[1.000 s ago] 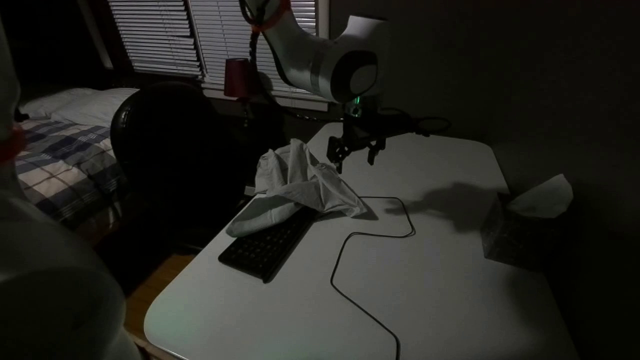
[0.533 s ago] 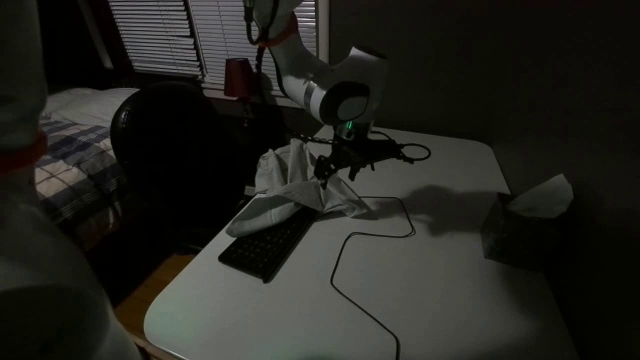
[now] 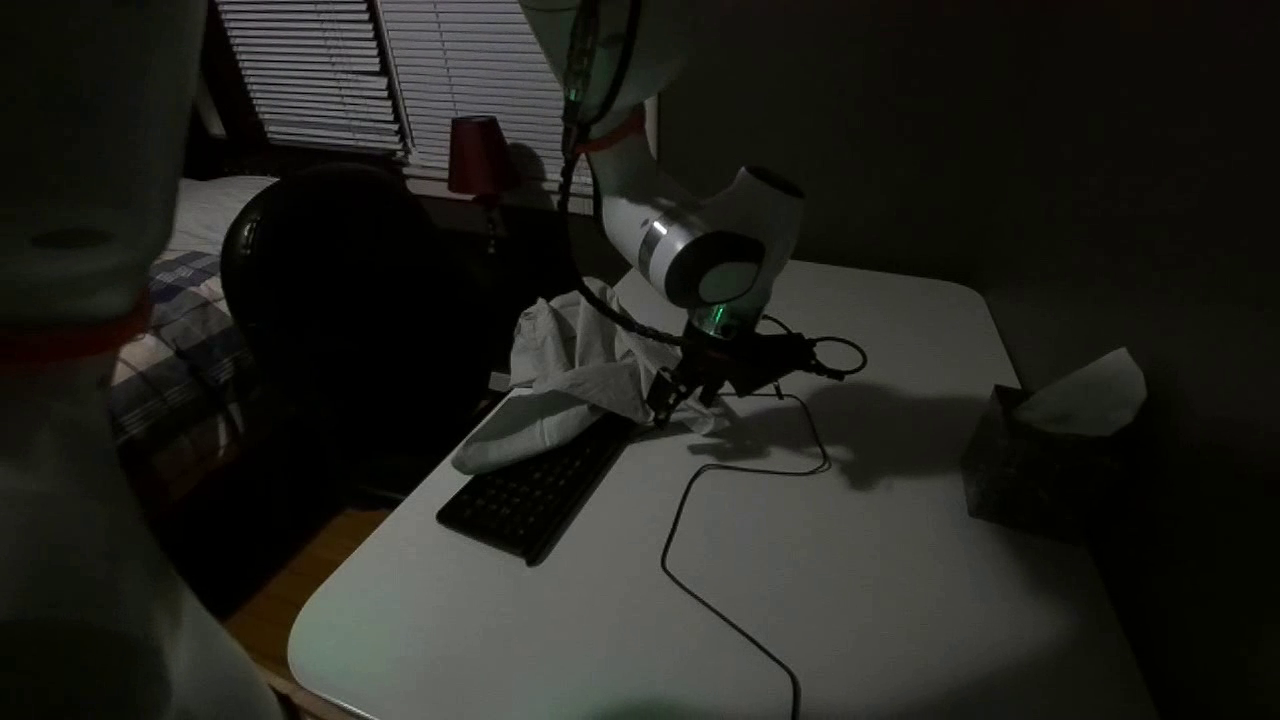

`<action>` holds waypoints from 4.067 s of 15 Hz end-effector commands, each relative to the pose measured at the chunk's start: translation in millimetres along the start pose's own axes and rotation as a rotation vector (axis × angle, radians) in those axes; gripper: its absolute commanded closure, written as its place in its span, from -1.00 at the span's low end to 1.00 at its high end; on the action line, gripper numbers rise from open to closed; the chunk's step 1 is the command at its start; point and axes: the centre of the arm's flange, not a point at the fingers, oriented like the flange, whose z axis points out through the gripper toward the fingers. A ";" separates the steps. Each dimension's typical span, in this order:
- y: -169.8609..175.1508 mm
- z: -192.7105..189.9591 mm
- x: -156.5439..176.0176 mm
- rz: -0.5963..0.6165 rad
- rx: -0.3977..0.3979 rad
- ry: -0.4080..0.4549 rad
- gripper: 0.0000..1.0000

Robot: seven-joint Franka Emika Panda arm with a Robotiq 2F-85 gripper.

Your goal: Move the white cloth to the right

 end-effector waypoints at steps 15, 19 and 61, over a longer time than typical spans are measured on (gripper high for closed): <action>25.0 41.1 -1.4 -0.294 -0.072 0.066 0.20; 22.7 43.5 6.0 -0.296 -0.094 0.072 0.69; -75.3 -350.2 -98.7 0.081 -0.904 -0.457 0.99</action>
